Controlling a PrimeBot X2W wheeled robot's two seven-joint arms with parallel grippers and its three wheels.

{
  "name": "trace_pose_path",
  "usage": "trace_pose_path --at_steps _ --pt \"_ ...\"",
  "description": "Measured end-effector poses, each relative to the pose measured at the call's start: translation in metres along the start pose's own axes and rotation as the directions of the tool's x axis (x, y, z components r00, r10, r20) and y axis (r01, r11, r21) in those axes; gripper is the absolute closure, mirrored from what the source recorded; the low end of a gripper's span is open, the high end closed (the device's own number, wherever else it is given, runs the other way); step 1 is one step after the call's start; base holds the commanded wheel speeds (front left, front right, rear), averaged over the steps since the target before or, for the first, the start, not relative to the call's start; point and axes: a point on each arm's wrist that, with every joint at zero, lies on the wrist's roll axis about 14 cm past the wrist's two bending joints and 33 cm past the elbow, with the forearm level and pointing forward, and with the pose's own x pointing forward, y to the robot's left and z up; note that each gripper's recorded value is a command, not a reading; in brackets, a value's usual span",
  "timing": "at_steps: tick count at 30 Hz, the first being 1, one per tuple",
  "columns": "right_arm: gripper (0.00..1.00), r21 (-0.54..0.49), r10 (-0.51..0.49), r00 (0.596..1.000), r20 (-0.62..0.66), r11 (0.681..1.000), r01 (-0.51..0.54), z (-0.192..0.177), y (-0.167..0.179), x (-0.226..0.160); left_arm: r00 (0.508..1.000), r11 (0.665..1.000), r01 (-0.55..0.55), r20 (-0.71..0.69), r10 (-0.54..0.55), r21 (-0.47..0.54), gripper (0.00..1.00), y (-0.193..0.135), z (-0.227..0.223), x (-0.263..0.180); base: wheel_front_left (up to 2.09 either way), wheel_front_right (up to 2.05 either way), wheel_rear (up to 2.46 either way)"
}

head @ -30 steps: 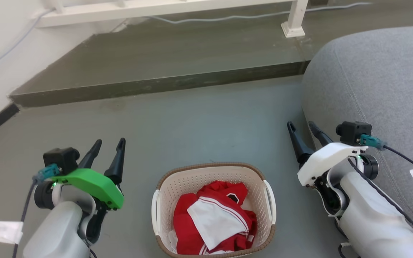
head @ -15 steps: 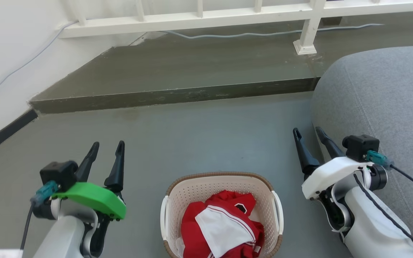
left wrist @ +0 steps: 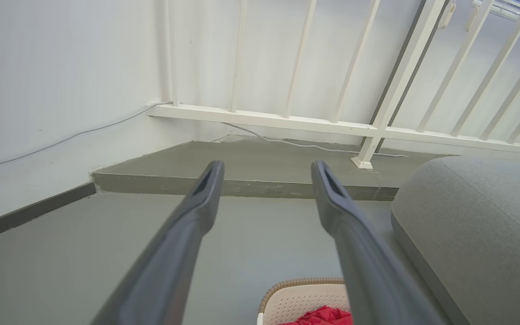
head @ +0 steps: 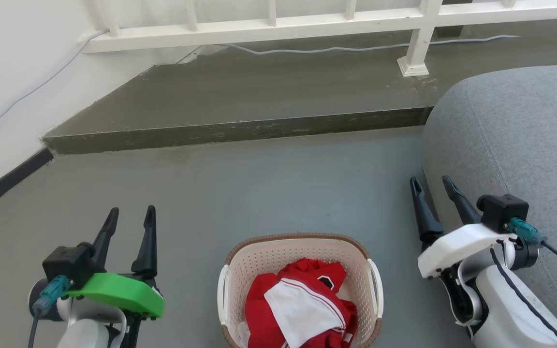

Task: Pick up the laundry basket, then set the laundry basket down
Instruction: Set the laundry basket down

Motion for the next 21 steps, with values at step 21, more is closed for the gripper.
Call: trace_pose_path --at_steps 21 --pt "0.0 -0.008 -0.008 1.0 -0.001 1.0 0.008 -0.009 0.004 -0.018 0.998 0.999 -0.028 0.051 0.027 0.023 0.0 0.001 0.009 -0.014 0.0 0.0 0.0"
